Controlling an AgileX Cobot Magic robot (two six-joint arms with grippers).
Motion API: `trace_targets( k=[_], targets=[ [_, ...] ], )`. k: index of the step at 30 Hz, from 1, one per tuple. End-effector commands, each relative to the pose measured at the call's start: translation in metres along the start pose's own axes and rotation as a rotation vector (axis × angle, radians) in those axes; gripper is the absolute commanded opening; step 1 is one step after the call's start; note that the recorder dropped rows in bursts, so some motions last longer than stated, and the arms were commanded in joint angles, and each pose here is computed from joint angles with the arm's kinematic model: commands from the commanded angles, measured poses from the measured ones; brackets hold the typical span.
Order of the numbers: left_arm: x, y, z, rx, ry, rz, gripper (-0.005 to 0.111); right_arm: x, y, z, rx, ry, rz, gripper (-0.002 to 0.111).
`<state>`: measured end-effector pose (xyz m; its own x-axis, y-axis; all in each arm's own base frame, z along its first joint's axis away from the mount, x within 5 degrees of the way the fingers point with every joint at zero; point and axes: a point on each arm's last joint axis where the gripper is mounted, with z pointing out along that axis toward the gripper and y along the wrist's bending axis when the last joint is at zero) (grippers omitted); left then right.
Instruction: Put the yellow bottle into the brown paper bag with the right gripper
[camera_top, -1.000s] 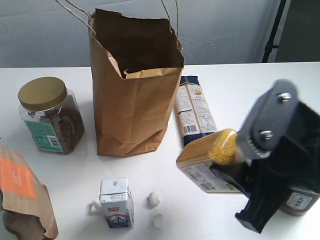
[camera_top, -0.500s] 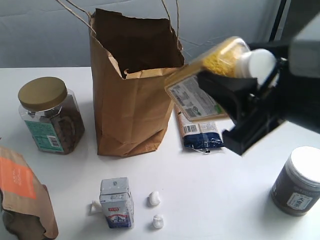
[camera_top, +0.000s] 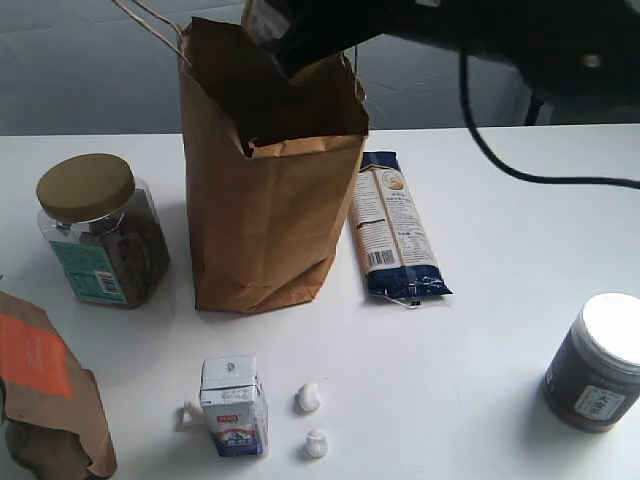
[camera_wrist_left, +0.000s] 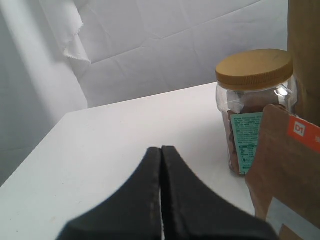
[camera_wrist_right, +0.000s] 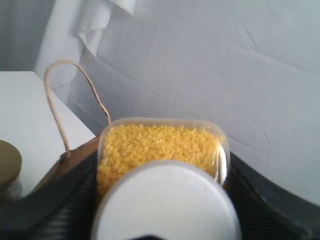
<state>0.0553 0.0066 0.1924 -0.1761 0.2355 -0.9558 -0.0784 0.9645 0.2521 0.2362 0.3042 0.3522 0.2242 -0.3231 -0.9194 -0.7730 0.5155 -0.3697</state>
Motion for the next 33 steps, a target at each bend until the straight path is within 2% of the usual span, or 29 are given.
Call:
trace_targets(
  k=[1, 5, 6, 8, 10, 12, 13, 20, 24, 29, 33],
  targets=[
    [0.0, 0.0, 0.0, 0.004, -0.008, -0.001, 0.0, 0.003, -0.004, 0.043, 0.011, -0.015, 0.022, 0.0],
    [0.0, 0.0, 0.0, 0.004, -0.008, -0.001, 0.0, 0.024, 0.003, 0.067, -0.011, 0.072, 0.015, 0.0],
    [0.0, 0.0, 0.0, 0.004, -0.008, -0.001, 0.0, 0.03, 0.005, 0.069, -0.019, 0.108, 0.015, 0.005],
    [0.0, 0.0, 0.0, 0.004, -0.008, -0.001, 0.0, 0.036, 0.006, 0.07, -0.027, 0.154, 0.015, 0.025],
    [0.0, 0.0, 0.0, 0.004, -0.008, -0.001, 0.0, 0.035, 0.006, 0.07, -0.026, 0.147, 0.015, 0.054],
    [0.0, 0.0, 0.0, 0.004, -0.008, -0.001, 0.0, 0.035, 0.006, 0.07, -0.025, 0.138, 0.015, 0.071],
    [0.0, 0.0, 0.0, 0.004, -0.008, -0.001, 0.0, 0.035, 0.006, 0.07, -0.025, 0.142, 0.015, 0.073],
    [0.0, 0.0, 0.0, 0.004, -0.008, -0.001, 0.0, 0.025, 0.002, 0.063, -0.016, 0.119, 0.014, 0.072],
    [0.0, 0.0, 0.0, 0.004, -0.008, -0.001, 0.0, -0.002, -0.003, 0.044, -0.004, 0.072, 0.014, 0.066],
    [0.0, 0.0, 0.0, 0.004, -0.008, -0.001, 0.0, -0.038, -0.007, 0.003, -0.008, 0.11, 0.042, 0.041],
    [0.0, 0.0, 0.0, 0.004, -0.008, -0.001, 0.0, -0.064, -0.011, -0.04, -0.011, 0.154, 0.071, 0.015]
  ],
)
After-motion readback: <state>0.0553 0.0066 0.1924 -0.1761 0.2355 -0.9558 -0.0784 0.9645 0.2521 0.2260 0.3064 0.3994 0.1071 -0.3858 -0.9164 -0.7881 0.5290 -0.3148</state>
